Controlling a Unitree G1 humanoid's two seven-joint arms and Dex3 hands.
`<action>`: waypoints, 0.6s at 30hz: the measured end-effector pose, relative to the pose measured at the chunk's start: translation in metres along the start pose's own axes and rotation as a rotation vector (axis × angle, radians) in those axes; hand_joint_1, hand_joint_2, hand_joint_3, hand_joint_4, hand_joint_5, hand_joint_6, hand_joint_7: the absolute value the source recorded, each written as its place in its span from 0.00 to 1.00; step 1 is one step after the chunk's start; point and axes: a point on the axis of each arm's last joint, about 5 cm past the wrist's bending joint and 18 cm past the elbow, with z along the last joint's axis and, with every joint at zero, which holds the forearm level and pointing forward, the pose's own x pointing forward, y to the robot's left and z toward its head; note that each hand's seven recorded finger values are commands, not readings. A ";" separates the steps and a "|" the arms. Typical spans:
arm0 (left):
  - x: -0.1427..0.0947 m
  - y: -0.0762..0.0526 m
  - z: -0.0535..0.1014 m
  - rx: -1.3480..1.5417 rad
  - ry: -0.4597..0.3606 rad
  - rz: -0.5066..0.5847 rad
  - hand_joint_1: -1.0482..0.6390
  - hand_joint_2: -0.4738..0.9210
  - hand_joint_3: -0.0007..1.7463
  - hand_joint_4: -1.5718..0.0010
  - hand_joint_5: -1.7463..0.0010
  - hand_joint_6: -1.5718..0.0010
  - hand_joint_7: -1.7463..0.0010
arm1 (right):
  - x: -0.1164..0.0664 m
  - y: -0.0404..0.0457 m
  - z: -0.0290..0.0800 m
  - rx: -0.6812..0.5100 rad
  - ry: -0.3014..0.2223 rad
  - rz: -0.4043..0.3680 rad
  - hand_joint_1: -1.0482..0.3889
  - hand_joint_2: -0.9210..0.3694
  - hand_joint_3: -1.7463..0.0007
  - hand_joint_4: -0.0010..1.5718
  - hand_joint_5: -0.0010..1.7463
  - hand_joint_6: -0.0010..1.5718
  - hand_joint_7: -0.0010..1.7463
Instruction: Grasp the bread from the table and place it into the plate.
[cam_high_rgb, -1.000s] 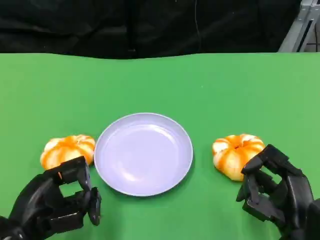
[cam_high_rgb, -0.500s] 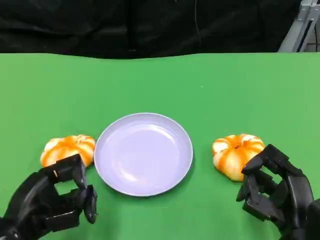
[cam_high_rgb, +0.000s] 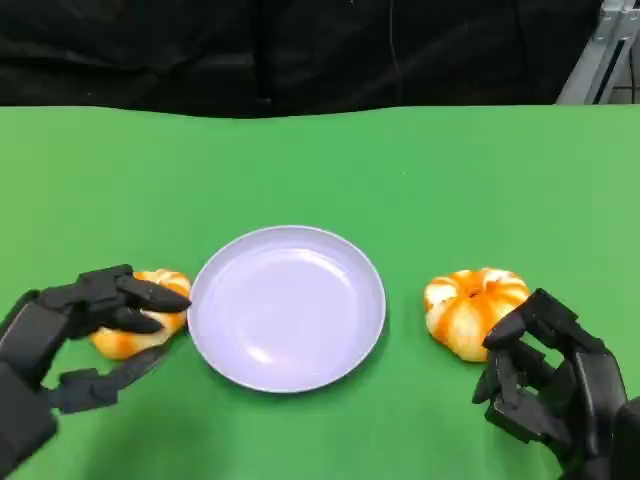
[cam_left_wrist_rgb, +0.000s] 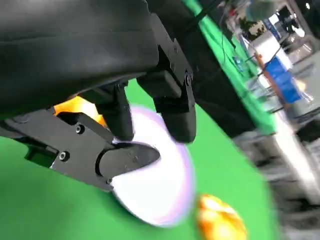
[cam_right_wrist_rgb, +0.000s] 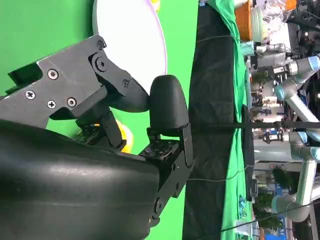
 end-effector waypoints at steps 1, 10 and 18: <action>0.002 0.003 0.001 0.090 0.005 -0.005 0.22 1.00 0.02 0.76 0.92 0.62 0.99 | 0.000 -0.0001 0.000 0.001 0.000 0.001 0.63 0.26 0.34 0.54 1.00 0.41 0.91; 0.033 0.017 0.002 0.528 -0.018 -0.026 0.10 0.98 0.00 0.77 0.97 0.63 1.00 | 0.002 0.0001 0.000 0.000 -0.005 0.012 0.62 0.25 0.34 0.54 1.00 0.41 0.91; 0.056 0.011 -0.014 0.685 0.021 -0.120 0.07 0.98 0.01 0.75 0.98 0.64 1.00 | 0.002 0.0005 0.000 0.000 -0.005 0.015 0.63 0.25 0.35 0.53 1.00 0.41 0.91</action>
